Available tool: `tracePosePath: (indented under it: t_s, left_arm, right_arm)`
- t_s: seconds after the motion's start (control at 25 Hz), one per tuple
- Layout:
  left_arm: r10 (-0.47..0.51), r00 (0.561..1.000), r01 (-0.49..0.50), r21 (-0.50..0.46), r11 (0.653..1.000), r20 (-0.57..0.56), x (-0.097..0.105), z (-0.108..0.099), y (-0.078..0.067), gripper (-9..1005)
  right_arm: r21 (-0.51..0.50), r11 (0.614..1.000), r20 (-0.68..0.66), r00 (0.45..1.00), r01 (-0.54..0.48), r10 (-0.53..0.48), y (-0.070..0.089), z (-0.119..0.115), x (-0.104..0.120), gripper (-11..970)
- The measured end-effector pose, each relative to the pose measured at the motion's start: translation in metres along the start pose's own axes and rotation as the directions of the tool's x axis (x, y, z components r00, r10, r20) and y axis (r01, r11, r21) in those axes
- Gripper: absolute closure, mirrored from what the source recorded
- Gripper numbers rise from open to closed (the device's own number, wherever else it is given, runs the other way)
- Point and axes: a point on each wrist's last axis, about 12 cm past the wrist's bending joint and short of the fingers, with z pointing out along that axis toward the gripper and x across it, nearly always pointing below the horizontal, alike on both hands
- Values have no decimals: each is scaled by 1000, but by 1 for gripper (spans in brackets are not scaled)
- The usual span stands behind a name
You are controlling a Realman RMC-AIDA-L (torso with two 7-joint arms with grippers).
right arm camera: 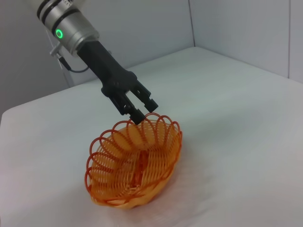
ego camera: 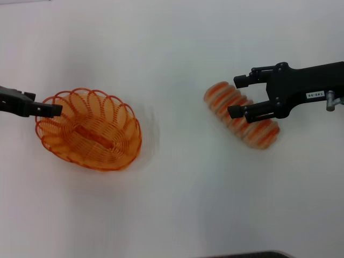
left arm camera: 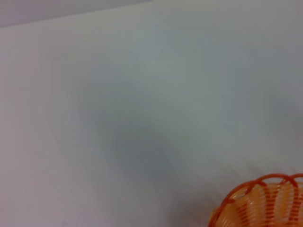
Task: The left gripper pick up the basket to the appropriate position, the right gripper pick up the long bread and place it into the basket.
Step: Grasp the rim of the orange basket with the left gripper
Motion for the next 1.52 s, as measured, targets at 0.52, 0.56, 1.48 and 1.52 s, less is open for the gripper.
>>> tracePosePath:
  t_s: [0.52,0.56,1.48,1.52]
  left_arm:
    - [45,996,-49,-46,998,-83,-1,22,-9,181]
    - [46,995,-50,-44,998,-84,-1,22,-10,185]
    - [92,987,-102,-70,992,-131,-6,30,-18,781]
    - [90,987,-100,-70,993,-130,-6,31,-18,783]
  right_arm:
    - [0,1000,-2,1000,6,-6,-1,1,-2,120]
    - [0,1000,-2,1000,7,-7,-1,2,-2,120]
    - [15,1000,3,1000,11,-11,-3,0,-2,120]
    - [17,1000,5,1000,11,-11,-3,0,-2,120]
